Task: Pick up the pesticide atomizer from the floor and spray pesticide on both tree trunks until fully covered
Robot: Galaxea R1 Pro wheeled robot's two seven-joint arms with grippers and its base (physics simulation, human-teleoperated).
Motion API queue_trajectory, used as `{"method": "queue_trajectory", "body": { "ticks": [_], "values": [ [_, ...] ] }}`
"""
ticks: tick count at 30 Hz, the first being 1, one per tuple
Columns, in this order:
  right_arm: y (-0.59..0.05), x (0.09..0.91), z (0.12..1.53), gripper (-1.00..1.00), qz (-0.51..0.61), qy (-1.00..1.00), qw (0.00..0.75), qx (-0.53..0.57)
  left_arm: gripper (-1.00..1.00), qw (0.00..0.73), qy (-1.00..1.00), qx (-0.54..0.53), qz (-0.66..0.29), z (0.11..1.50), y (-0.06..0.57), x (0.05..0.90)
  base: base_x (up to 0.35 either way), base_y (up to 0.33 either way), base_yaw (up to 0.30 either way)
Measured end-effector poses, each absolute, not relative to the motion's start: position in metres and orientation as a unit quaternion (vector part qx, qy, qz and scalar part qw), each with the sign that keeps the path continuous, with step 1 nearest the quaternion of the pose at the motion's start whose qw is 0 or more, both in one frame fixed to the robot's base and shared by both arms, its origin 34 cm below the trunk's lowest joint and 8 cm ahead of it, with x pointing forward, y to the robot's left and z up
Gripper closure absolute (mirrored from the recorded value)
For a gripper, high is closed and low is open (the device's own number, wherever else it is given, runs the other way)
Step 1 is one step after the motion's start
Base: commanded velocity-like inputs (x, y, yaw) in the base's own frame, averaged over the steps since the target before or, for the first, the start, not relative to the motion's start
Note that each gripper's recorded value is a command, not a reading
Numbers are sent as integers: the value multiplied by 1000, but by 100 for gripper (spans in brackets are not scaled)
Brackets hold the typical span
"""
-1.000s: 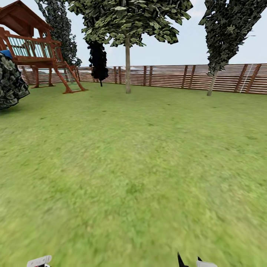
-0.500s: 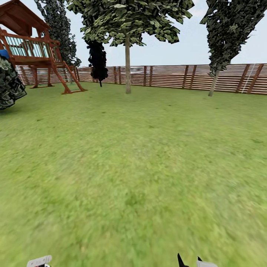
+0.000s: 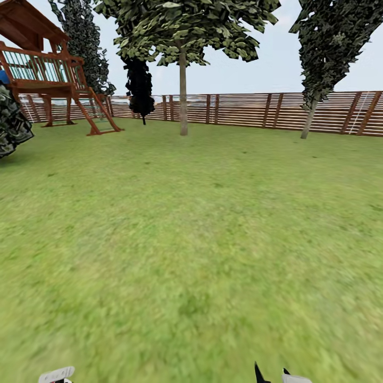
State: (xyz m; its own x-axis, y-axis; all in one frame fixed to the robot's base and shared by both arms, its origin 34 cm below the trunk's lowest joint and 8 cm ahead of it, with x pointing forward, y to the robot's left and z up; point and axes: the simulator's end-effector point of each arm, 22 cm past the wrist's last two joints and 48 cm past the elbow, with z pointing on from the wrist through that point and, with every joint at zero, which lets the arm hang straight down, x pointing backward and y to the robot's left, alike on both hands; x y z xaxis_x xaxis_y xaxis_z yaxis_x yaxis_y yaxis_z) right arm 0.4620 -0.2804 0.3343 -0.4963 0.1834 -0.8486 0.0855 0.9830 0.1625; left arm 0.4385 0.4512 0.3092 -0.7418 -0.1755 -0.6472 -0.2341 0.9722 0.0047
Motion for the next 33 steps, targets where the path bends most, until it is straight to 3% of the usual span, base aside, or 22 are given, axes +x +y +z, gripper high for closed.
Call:
{"method": "queue_trajectory", "body": {
  "ticks": [33],
  "values": [
    [-281, 462, 334, -100, 49, 864, 496, 78, 100, 342, 932, -110, 43, 309, 451, 439, 338, 0, 0]
  ]
}}
